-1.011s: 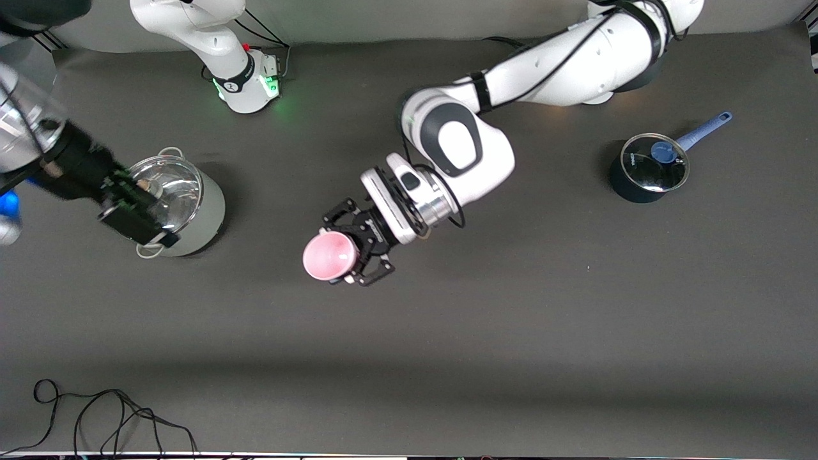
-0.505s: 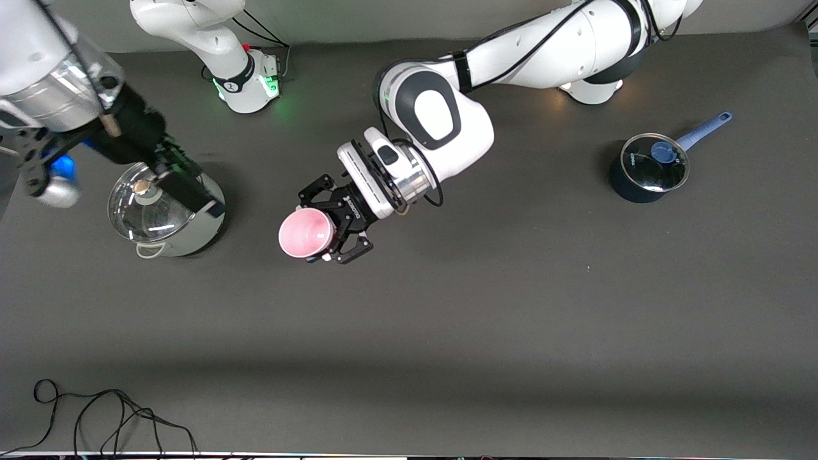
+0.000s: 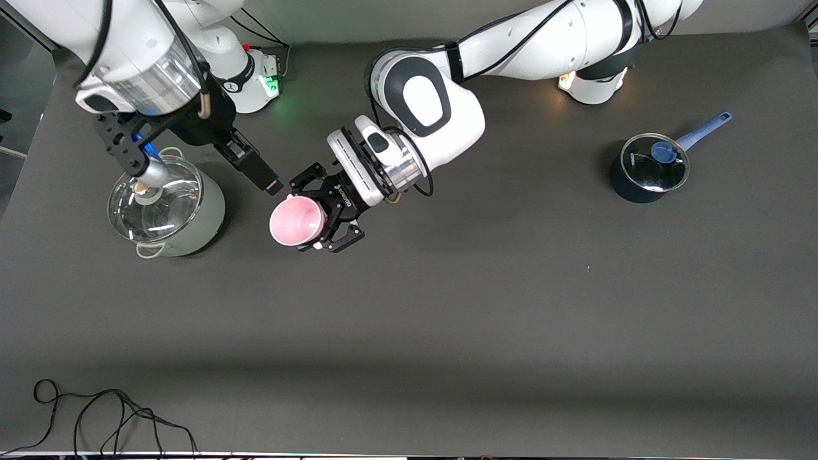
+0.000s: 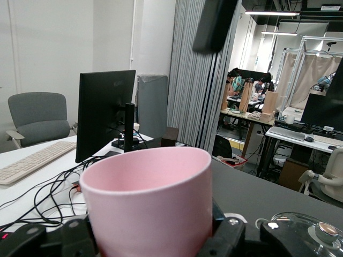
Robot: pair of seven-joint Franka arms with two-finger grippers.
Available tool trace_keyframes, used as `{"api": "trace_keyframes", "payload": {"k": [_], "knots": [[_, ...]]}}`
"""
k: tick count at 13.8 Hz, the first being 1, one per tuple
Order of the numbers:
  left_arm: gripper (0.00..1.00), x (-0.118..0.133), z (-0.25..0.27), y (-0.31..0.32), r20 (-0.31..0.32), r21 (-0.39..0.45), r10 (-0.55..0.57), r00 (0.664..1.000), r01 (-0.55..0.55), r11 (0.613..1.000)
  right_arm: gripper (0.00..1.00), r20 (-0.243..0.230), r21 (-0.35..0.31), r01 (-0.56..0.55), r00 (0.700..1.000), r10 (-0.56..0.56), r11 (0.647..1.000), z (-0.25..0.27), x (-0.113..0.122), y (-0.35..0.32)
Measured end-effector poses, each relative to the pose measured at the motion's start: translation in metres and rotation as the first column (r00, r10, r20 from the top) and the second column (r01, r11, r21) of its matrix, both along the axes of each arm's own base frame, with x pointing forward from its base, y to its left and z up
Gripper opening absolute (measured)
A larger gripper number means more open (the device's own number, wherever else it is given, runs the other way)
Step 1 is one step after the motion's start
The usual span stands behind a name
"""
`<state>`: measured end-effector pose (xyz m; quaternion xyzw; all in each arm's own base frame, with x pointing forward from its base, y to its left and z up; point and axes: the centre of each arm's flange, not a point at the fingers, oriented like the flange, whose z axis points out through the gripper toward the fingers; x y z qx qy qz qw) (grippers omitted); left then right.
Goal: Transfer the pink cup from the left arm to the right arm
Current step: 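Close the right gripper on the cup rim while the left gripper holds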
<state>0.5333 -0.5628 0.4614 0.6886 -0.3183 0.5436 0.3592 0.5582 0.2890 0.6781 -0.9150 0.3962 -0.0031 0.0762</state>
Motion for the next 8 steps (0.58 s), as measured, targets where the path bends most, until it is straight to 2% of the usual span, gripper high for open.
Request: {"api": "trace_keyframes", "payload": {"k": [3,8], "knots": [[0.69,0.001,0.001,0.001,0.000,-0.003,0.003,1.000,-0.003,1.000,1.00,-0.042,-0.022,-0.003,0.999,0.002,1.000,-0.026,0.011,0.006],[0.69,0.002,0.002,0.001,0.001,-0.005,0.005,1.000,-0.005,1.000,1.00,-0.068,-0.042,-0.003,0.998,0.000,0.999,-0.047,0.020,0.010]]}}
